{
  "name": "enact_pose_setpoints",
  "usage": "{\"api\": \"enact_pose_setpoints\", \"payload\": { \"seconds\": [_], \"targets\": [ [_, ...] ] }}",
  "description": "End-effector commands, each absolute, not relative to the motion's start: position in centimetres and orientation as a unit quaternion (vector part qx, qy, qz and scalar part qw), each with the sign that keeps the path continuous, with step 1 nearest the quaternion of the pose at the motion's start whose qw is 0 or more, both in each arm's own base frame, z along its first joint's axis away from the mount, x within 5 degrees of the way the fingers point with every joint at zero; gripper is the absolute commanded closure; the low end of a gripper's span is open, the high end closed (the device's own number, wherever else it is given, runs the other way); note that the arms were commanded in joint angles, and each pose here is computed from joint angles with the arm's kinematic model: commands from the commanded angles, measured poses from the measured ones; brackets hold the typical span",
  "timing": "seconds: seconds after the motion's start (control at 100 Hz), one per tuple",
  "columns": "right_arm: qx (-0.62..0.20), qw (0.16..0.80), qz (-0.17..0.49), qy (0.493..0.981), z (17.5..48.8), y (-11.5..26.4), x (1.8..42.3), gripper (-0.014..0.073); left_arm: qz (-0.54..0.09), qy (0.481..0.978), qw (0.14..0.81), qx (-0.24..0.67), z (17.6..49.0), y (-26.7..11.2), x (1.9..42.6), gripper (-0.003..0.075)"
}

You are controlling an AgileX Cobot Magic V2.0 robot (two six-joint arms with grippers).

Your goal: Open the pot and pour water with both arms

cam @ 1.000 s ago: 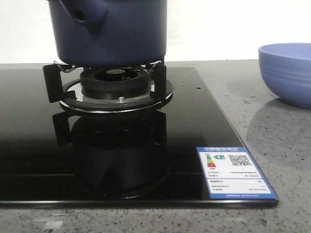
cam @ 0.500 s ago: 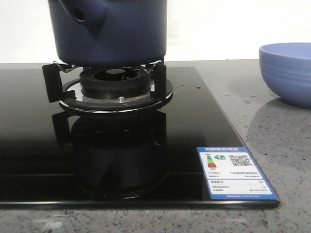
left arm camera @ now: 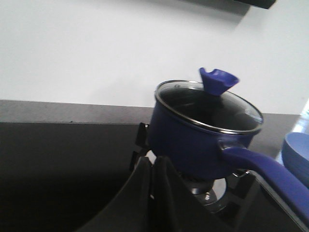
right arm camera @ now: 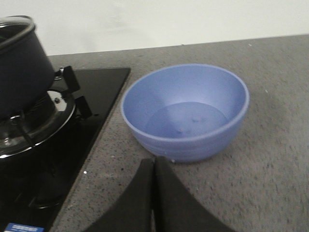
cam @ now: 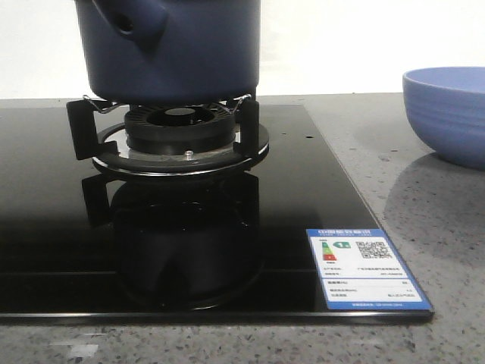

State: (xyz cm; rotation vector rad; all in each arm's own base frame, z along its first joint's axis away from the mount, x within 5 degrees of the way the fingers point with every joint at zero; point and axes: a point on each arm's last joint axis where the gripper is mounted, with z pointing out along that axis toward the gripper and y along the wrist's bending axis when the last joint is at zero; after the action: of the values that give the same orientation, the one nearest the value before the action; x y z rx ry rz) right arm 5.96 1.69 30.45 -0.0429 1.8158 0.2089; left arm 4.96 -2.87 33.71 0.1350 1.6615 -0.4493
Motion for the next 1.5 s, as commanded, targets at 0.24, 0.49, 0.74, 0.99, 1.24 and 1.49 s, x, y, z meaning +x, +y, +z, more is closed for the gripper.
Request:
{"api": "enact_pose_setpoints", "payload": {
  "seconds": [0.24,0.49,0.74,0.99,1.24,1.49],
  "targets": [
    [-0.060,0.636,0.087,0.764,34.6,1.9,7.6,0.0519,-0.219,0.688,0.665,0.192,37.6,-4.7,6.7,0.0596],
    [-0.057,0.645,0.084,0.758,35.1,1.8,7.9,0.0221,-0.228,0.689,0.661,0.193,37.7,-5.8,8.8,0.0343],
    [-0.054,0.651,0.082,0.752,35.3,1.8,7.9,0.0230,-0.190,0.703,0.658,0.193,37.9,-7.4,13.2,0.0342],
    [-0.054,0.651,0.082,0.752,35.3,1.8,7.9,0.0230,-0.173,0.717,0.642,0.206,39.7,-10.0,18.6,0.0224],
    [-0.054,0.651,0.082,0.752,35.3,1.8,7.9,0.0230,-0.184,0.728,0.618,0.232,40.6,-12.7,22.2,0.0216],
    [-0.055,0.649,0.083,0.754,35.2,1.8,7.9,0.0230,-0.218,0.715,0.606,0.273,41.2,-14.1,22.9,0.0216]
  ]
}}
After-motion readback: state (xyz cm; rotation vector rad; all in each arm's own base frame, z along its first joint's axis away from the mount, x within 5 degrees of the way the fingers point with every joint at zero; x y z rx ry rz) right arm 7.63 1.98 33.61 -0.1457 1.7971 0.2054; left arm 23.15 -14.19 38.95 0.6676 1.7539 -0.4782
